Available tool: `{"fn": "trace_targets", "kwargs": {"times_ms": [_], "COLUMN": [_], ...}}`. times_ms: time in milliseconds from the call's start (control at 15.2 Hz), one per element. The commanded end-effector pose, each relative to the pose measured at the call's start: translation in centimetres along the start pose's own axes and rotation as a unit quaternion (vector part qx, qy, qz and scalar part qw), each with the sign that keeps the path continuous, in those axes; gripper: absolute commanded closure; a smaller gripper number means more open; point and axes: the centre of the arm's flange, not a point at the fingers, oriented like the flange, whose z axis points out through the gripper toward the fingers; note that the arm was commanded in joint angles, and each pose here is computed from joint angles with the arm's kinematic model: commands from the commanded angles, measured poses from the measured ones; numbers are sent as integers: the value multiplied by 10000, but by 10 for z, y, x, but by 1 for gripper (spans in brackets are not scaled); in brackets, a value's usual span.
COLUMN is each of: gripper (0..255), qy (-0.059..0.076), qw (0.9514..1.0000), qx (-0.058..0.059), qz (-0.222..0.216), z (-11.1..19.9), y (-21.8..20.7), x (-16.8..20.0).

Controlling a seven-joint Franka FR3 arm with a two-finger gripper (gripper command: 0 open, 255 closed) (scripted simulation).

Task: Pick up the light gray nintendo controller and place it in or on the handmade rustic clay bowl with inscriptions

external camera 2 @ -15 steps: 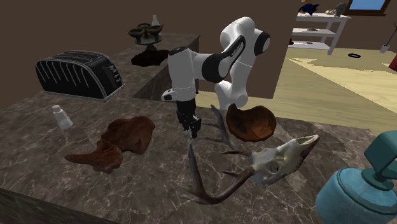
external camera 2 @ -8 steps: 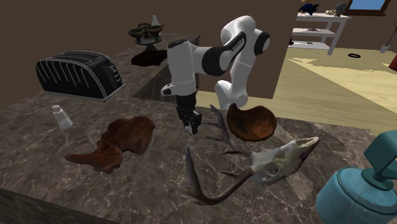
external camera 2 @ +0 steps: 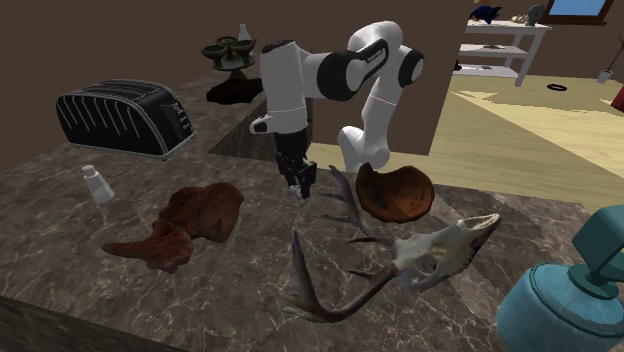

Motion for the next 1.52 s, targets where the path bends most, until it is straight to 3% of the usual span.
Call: {"fn": "trace_targets", "kwargs": {"times_ms": [0,1320,1452], "gripper": [255,255,255], "qy": [-3,-3,-3], "qw": [10000,10000,10000], "qx": [-1,-1,-1], "qz": [0,0,0], "z": [-10,-114,-114], "y": [-3,-24,-33], "x": [-1,2,-8]}}
